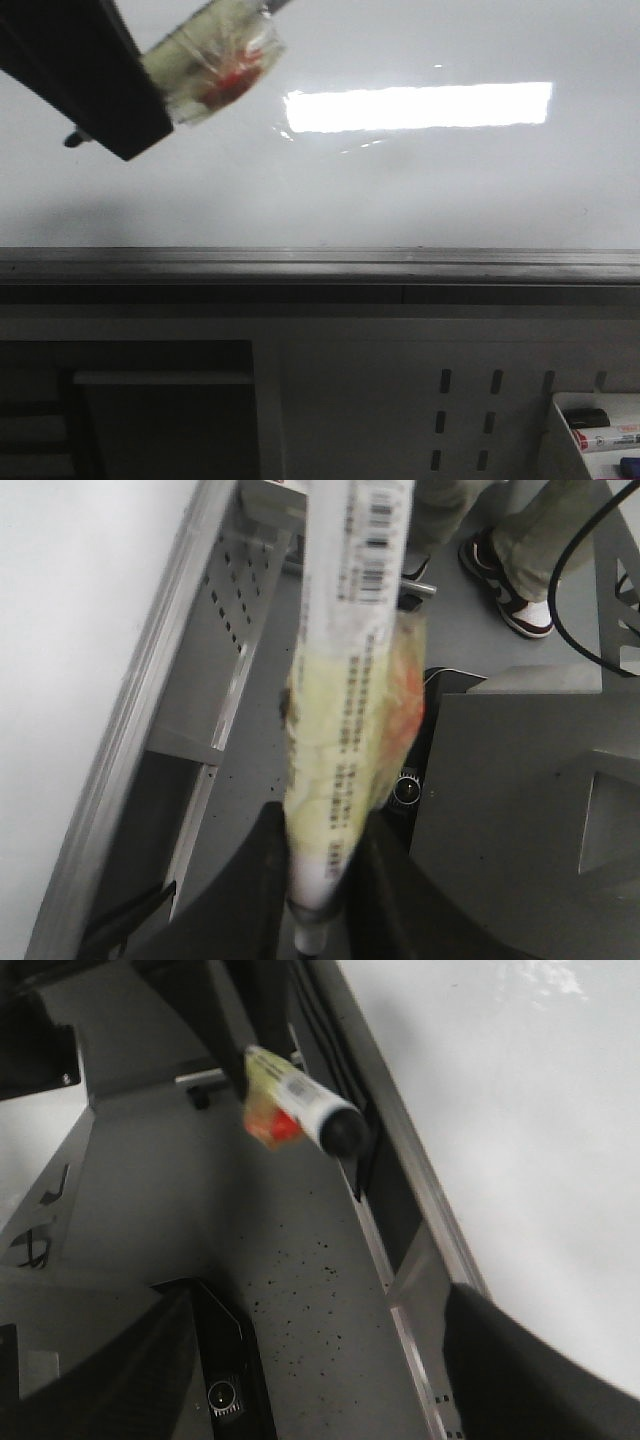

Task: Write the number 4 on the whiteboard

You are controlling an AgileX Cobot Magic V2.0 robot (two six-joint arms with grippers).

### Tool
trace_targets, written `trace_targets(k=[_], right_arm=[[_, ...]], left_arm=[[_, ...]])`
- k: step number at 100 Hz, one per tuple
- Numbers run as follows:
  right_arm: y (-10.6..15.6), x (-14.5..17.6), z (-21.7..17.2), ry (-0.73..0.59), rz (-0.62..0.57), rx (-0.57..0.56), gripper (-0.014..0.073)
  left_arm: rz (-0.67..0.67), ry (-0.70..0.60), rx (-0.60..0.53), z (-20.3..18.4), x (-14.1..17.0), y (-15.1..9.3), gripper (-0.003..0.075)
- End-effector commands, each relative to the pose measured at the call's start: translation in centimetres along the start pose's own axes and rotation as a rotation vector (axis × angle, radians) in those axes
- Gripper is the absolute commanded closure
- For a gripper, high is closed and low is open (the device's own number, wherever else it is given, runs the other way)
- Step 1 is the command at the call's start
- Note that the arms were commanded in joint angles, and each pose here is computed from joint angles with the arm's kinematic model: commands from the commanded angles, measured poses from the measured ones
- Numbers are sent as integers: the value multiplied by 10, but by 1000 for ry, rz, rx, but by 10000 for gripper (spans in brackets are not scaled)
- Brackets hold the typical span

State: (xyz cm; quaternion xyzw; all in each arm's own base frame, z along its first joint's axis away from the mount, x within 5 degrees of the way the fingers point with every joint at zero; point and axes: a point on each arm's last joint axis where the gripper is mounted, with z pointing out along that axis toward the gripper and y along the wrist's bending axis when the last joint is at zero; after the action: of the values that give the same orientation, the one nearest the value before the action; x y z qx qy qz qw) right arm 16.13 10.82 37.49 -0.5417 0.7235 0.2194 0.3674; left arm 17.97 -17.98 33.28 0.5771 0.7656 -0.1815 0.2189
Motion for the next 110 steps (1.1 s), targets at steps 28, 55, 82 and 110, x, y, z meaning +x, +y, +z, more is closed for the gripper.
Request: trace_targets(k=[28,55,82,110], right_arm=[[-4,-39,41,-45,-152,-52,129],[-12,-46,53,-38,-164,-71,300],[-15,-46,58,-30,-166,-84,338],[-14,-47,58,-43,-154,-93,509]], left_arm=[[116,-69,-28,-12,-29,-12,741],[128,-57,-46,-13,-28,-10,741],[133,-55,-52,-13,-28,-9,741],[149,-54,-52,-13,-28,-9,741]])
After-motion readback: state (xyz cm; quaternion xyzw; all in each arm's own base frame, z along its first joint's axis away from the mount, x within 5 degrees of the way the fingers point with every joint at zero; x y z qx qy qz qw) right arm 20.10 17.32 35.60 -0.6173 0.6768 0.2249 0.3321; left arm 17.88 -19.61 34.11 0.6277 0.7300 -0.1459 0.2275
